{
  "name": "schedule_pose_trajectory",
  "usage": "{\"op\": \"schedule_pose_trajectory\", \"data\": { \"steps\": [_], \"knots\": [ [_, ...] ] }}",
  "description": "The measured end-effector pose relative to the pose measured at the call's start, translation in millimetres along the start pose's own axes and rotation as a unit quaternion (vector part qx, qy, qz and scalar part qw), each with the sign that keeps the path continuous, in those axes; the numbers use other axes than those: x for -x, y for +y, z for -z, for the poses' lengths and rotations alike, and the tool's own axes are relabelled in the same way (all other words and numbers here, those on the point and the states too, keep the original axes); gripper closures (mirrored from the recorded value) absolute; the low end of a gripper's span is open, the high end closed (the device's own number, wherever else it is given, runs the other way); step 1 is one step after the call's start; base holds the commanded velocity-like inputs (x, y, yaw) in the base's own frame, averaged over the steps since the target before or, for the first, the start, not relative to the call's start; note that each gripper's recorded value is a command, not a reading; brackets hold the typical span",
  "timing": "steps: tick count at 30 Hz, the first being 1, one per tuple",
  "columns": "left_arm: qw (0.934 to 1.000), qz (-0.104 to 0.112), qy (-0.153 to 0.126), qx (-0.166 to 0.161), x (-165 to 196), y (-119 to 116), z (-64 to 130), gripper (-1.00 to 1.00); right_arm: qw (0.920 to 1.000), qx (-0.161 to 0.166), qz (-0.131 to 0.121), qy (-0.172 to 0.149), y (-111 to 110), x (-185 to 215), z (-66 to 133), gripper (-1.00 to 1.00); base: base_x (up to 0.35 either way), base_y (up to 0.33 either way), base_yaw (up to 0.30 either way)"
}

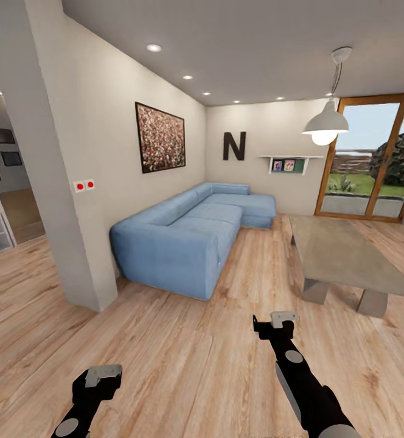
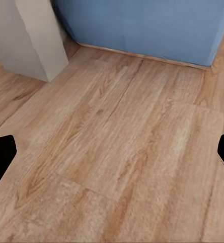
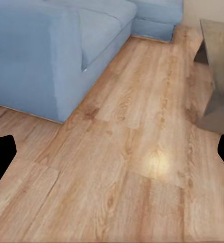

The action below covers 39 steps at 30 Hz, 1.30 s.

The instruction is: In the kitchen, take the Vidalia onion out of the sink, dice it on the chopping board with the paring knife, put the diced onion into the bowl on the countertop, then place both the paring knife and the chopping board into the sink.

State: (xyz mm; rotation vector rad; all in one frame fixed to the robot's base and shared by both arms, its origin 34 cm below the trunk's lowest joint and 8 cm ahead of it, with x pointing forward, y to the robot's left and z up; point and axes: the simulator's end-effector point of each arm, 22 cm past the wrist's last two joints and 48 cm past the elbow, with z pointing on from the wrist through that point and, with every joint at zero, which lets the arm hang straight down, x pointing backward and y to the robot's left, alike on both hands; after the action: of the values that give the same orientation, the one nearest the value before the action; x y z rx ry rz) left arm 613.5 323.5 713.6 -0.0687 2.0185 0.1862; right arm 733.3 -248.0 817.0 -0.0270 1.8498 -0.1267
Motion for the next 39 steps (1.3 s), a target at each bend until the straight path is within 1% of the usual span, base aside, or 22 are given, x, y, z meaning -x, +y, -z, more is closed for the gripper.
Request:
{"op": "schedule_pose_trajectory", "data": {
  "steps": [20,39],
  "knots": [
    [1.0000,0.001,-0.007,0.001,6.4,1.0,1.3,-1.00,1.0000,0.000,-0.001,-0.006,0.0,7.2,2.1,-1.00,0.000,0.000,-0.244],
    [1.0000,0.001,-0.006,0.001,5.9,1.0,1.3,-1.00,1.0000,0.000,-0.001,-0.006,-0.1,7.2,2.1,-1.00,0.000,0.000,-0.242]
  ]
}}
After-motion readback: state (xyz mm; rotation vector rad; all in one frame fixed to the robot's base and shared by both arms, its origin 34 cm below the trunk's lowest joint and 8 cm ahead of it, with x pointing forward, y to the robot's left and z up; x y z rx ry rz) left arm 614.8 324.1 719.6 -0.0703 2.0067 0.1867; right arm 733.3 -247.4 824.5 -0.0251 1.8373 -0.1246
